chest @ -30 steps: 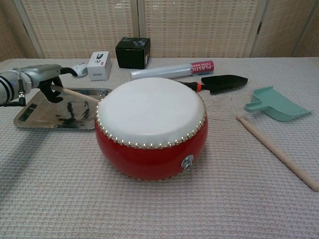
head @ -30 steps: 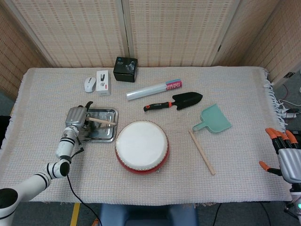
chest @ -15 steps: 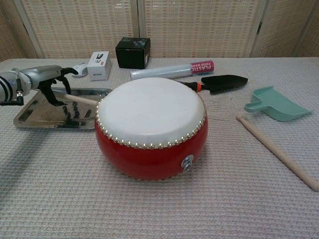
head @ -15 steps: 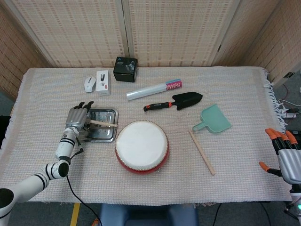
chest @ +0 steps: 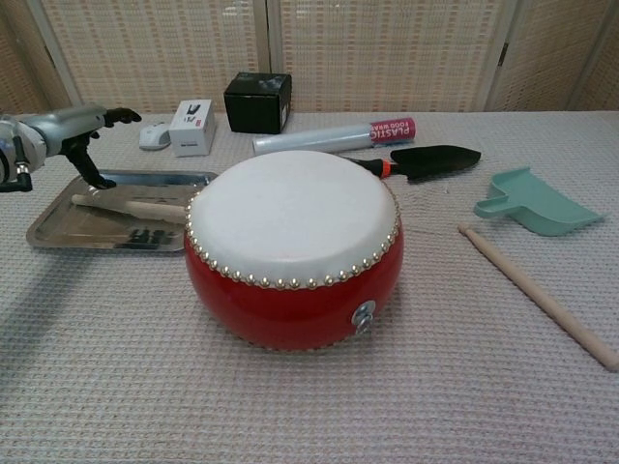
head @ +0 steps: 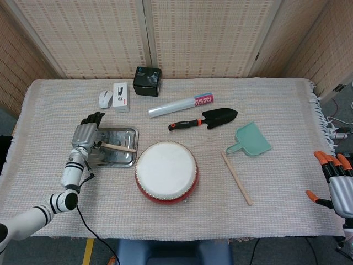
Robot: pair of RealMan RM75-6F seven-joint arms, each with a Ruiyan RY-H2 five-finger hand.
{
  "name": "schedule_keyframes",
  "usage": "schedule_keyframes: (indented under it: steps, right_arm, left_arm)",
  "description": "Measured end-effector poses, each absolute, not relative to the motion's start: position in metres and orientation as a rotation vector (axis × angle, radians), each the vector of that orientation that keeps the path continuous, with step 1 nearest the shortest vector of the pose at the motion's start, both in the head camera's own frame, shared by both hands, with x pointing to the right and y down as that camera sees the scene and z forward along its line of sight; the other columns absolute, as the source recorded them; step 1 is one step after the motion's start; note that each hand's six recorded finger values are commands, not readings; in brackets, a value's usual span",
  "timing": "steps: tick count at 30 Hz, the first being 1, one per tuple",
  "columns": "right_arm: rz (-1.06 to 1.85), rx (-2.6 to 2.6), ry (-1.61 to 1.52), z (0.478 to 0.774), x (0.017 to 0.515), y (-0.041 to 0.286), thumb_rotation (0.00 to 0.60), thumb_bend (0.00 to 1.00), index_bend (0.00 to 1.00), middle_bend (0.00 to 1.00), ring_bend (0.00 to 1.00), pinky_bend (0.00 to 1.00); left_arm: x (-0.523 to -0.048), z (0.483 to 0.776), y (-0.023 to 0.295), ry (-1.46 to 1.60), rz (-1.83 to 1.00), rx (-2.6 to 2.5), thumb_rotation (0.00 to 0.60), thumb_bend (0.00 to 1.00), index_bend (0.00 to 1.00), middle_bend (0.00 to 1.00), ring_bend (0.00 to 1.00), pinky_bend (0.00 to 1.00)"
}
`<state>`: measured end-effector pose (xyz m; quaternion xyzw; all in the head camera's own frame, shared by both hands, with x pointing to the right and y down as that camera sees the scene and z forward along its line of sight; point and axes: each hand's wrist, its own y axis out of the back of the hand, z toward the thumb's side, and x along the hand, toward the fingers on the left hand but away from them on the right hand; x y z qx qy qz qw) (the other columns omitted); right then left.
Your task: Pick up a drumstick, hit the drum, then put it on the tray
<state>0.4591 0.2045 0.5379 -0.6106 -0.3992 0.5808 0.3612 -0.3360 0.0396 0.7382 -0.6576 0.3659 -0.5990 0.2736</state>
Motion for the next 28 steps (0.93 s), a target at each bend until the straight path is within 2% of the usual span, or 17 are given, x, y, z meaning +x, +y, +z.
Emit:
schedule_keyframes:
  steps: [4,11,15,21,28]
  right_arm:
    - [1.502,-1.579,-1.033,0.537,0.461,0.205,0.6,0.16,0.0,0.07,0.0,0.0]
    - [1.482,-1.603,-1.037,0.537,0.459,0.205,0.6,0.16,0.0,0.07,0.0,0.0]
    - [1.446,-1.641,-1.042,0.538,0.456,0.207,0.6,0.16,0.0,0.07,0.0,0.0]
    - [1.382,-1.66,-1.046,0.538,0.452,0.209,0.6,0.16,0.01,0.07,0.0,0.0]
    - [1.376,-1.657,-1.05,0.544,0.449,0.21,0.6,0.16,0.01,0.07,0.0,0.0]
  left_arm:
    - [-0.353,0.716,0.042,1.074,-1.573,-1.71,0.6,0.32,0.01,0.07,0.03,0.14]
    - [-0.39,0.673,0.07,1.112,-1.532,-1.605,0.6,0.32,0.14,0.13,0.07,0.17]
    - [-0.414,0.646,0.103,1.123,-1.532,-1.545,0.6,0.32,0.18,0.15,0.08,0.17]
    - [-0.444,0.614,0.161,1.127,-1.564,-1.49,0.6,0.32,0.18,0.15,0.08,0.16]
    - [-0.452,0.587,0.206,1.141,-1.543,-1.455,0.6,0.32,0.17,0.15,0.08,0.15]
